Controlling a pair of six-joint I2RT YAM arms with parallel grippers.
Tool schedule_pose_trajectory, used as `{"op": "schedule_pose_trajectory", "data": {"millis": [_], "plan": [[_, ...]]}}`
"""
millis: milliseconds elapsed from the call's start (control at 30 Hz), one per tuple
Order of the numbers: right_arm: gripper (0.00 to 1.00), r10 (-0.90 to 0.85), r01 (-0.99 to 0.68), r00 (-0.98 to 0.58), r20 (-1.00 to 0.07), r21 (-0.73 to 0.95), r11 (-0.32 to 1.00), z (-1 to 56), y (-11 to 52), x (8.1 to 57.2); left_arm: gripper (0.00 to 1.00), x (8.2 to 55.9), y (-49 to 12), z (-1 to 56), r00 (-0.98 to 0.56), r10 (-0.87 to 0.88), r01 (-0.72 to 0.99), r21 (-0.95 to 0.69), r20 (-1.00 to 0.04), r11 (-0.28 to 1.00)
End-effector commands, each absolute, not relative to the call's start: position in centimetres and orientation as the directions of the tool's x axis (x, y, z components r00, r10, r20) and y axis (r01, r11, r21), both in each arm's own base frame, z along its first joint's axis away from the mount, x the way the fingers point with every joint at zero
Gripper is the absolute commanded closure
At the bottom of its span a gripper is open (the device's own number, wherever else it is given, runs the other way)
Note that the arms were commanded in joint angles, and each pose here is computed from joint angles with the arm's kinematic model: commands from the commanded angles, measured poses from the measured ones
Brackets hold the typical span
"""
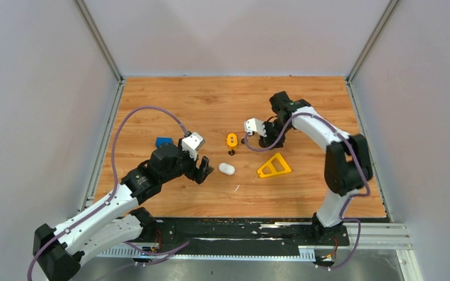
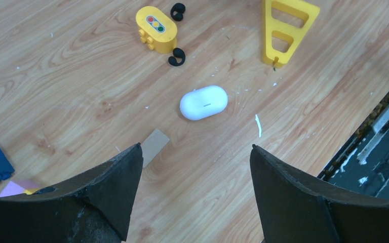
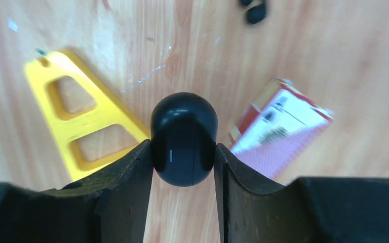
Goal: Insert the wireless bluetooth earbuds into the charging case
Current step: Pick up the charging case at the center of the board.
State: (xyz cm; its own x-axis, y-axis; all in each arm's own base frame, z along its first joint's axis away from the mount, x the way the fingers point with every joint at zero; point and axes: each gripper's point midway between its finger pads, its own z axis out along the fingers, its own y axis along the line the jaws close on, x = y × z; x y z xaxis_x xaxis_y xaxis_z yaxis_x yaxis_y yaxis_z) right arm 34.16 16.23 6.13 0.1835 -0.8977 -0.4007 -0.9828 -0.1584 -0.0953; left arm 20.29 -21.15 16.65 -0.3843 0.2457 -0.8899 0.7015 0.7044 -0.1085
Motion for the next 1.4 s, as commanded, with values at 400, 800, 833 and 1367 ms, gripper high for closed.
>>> {"op": "schedule_pose_trajectory", "data": {"millis": [400, 800, 833, 1367], "plan": [[0.73, -0.584, -0.952, 0.235, -0.777, -0.304, 0.021, 24.6, 23.6, 19.9, 0.29, 15.8, -26.6, 27.5, -0.629, -0.360, 0.554, -0.722, -0.689, 0.415], [0.73, -0.590, -0.956, 0.219, -0.777, -0.292, 0.029, 25.5, 23.2, 19.3, 0.34, 16.7, -33.6, 27.9, -0.634, -0.195, 0.573, -0.624, -0.749, 0.531], [0.73, -0.591, -0.956, 0.220, -0.776, -0.292, 0.026, 25.4, 23.1, 19.1, 0.35, 17.1, -34.0, 28.0, -0.631, -0.198, 0.569, -0.621, -0.750, 0.538], [0.73, -0.579, -0.956, 0.220, -0.785, -0.291, 0.030, 25.8, 23.0, 18.7, 0.47, 19.1, -37.2, 26.7, -0.644, -0.190, 0.533, -0.613, -0.741, 0.583]]}}
